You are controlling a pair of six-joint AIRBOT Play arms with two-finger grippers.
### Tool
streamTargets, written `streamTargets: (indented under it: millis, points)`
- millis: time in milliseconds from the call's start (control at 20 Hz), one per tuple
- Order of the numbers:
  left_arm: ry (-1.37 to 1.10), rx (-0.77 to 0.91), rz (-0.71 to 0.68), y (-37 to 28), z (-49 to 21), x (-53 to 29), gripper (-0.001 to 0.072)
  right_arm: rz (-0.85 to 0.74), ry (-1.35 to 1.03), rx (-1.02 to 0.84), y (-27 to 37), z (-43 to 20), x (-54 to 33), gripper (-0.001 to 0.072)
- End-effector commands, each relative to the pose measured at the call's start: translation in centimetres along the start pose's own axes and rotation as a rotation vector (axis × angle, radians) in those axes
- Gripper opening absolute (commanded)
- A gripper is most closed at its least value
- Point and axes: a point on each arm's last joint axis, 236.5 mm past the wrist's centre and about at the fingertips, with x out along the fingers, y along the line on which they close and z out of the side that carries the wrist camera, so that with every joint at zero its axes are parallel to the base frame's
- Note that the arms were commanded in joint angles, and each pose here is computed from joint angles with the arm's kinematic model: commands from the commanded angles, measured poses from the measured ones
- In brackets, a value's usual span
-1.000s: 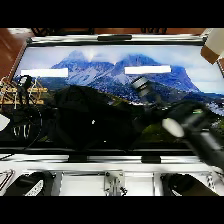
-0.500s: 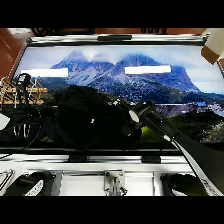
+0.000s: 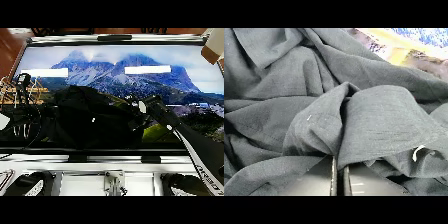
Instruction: Fold the shirts.
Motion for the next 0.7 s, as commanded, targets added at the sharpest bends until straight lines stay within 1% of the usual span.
streamTargets:
  millis: [0,100,250,300,400,500,650]
  points:
    - [-0.002,0.0,0.0,0.0,0.1,0.0,0.0055,0.007,-0.007,0.023,-0.1,0.0,-2.0,0.0671]
    - [-0.001,-0.001,0.0,0.0,0.1,0.0,0.0055,-0.011,-0.083,-0.036,-0.4,1.5,-4.2,0.0671]
    - [-0.002,-0.001,0.0,0.0,0.1,0.0,0.0055,0.095,-0.086,-0.155,2.5,1.6,-4.3,0.0673]
    - [-0.002,-0.001,0.0,0.0,0.1,0.0,0.0055,0.103,-0.083,-0.224,3.3,1.5,-4.1,0.0674]
    - [-0.002,-0.001,0.0,0.0,0.1,0.0,0.0055,0.073,-0.099,-0.379,4.4,2.4,-3.2,0.0674]
    - [-0.002,-0.001,0.0,0.0,0.1,0.0,0.0054,0.021,-0.112,-0.45,4.7,3.4,-2.0,0.0674]
    - [-0.001,-0.001,0.0,0.0,0.1,0.0,0.0055,0.015,-0.053,-0.534,5.4,3.1,0.3,0.0674]
